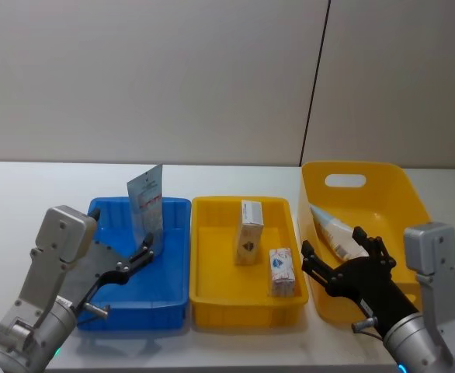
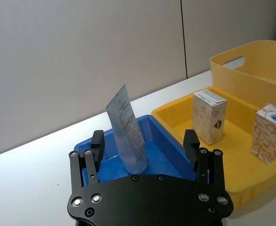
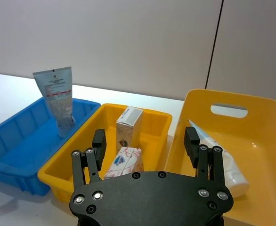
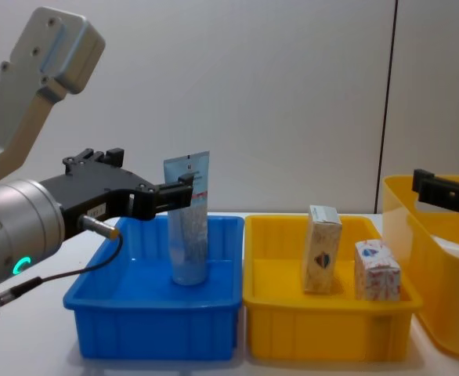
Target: Bimanual collaborative sorting of washing and personal care products
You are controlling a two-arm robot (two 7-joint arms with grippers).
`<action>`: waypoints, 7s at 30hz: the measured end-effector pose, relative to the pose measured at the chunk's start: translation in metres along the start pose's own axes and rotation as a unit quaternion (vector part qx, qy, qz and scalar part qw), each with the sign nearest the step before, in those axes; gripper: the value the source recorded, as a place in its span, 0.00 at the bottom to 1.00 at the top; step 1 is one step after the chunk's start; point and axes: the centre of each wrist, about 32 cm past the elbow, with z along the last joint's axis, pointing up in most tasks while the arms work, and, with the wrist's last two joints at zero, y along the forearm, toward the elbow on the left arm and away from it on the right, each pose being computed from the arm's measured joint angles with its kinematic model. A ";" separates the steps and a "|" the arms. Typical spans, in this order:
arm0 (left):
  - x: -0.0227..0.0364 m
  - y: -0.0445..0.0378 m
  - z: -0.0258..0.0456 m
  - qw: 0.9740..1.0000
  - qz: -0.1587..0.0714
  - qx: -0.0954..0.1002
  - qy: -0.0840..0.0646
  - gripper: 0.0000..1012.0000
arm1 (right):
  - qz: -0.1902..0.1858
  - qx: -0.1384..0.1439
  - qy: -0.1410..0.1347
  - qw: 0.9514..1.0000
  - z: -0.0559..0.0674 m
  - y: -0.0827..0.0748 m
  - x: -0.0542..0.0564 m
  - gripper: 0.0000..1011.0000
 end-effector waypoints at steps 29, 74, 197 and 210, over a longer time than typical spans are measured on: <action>0.0000 0.0000 0.0000 1.000 0.000 0.000 -0.001 0.99 | 0.019 -0.017 0.006 1.000 0.006 -0.002 -0.001 0.99; 0.0000 0.0000 0.0000 1.000 0.000 0.000 0.000 0.99 | -0.007 -0.167 -0.011 0.986 -0.011 0.041 -0.045 0.99; 0.0000 0.0000 0.0000 1.000 0.000 0.000 -0.001 0.99 | -0.208 0.001 0.023 0.978 0.053 0.083 0.010 0.34; 0.0000 0.0000 0.0000 1.000 0.000 0.000 -0.001 0.99 | -0.250 -0.100 0.013 0.963 0.038 0.083 0.025 0.34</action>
